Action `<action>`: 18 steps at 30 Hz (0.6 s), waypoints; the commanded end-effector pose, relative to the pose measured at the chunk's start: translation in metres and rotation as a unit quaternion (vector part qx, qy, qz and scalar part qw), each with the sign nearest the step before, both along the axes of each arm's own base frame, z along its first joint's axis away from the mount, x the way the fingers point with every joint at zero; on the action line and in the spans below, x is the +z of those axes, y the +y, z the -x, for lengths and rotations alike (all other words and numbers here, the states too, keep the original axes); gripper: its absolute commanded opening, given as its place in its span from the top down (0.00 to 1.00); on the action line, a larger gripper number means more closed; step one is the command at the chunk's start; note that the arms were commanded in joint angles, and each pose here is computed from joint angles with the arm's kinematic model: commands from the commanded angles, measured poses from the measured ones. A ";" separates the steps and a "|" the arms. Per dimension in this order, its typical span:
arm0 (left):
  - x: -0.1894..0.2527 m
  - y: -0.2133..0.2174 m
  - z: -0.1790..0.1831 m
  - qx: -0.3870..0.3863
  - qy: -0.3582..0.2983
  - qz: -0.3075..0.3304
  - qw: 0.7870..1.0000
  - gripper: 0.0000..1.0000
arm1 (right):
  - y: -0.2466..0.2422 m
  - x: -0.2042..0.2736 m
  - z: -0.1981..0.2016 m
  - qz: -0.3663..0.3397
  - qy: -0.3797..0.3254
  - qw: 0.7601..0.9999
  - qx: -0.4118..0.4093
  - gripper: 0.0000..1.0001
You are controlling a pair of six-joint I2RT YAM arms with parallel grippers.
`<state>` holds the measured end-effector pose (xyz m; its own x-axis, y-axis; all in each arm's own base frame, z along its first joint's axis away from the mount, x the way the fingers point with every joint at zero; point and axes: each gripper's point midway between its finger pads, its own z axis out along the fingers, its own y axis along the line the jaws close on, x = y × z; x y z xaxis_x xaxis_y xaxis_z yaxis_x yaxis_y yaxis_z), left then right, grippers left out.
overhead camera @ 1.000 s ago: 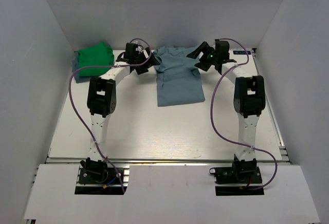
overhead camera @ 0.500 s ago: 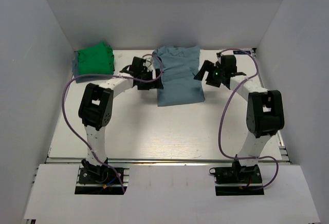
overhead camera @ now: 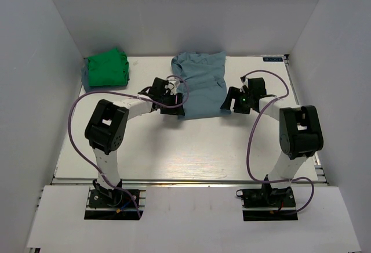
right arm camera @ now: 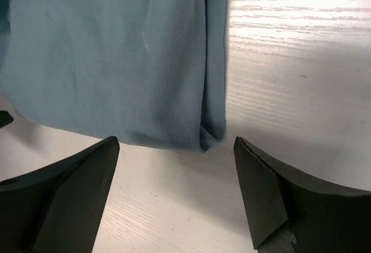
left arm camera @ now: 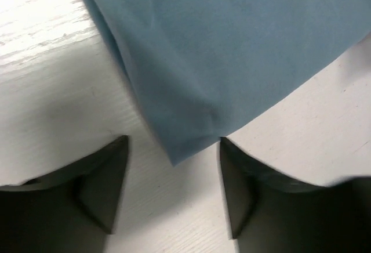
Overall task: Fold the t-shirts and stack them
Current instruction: Grab one side of the 2/3 rectangular tshirt with both arms
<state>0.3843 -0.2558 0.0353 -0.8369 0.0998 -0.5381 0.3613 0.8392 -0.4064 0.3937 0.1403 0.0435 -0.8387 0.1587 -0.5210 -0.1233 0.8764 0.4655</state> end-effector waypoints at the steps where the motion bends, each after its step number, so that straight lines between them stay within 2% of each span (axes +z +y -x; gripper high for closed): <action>1: -0.001 -0.006 0.004 -0.021 -0.009 0.000 1.000 0.33 | 0.003 -0.003 0.000 -0.003 -0.013 1.000 0.017 0.18; 2: -0.007 -0.007 0.011 -0.019 -0.002 -0.004 1.000 0.42 | 0.003 -0.005 0.001 -0.005 -0.010 1.000 0.017 0.24; 3: -0.011 -0.007 0.013 -0.010 0.004 0.001 1.000 0.44 | 0.002 -0.011 0.008 -0.007 0.001 1.000 0.017 0.28; 5: -0.013 -0.012 0.024 -0.018 0.008 0.018 1.000 0.48 | 0.006 -0.012 0.009 -0.014 -0.005 1.000 0.021 0.42; 7: -0.008 -0.018 0.022 -0.022 -0.002 0.037 0.999 0.50 | 0.004 -0.016 0.010 -0.014 -0.006 1.000 0.017 0.43; 10: -0.011 -0.017 0.020 -0.018 0.002 0.030 0.999 0.67 | 0.003 -0.020 0.008 -0.009 -0.004 1.000 0.014 0.46; 12: -0.016 -0.017 0.023 -0.018 0.008 0.022 1.000 0.74 | 0.005 -0.024 0.007 -0.011 -0.001 1.000 0.015 0.48; 17: -0.017 -0.016 0.022 -0.015 0.006 0.018 1.000 0.96 | 0.004 -0.028 0.002 -0.014 -0.003 1.000 0.008 0.66; 18: -0.017 -0.016 0.022 -0.011 0.009 0.020 1.000 1.00 | 0.005 -0.028 0.000 -0.015 -0.008 1.000 0.007 0.76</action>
<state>0.3698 -0.2725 0.0209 -0.8332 0.0904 -0.5455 0.3798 0.8106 -0.4457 0.3882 0.1452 0.0216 -0.8390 0.1547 -0.5217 -0.1464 0.8593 0.4901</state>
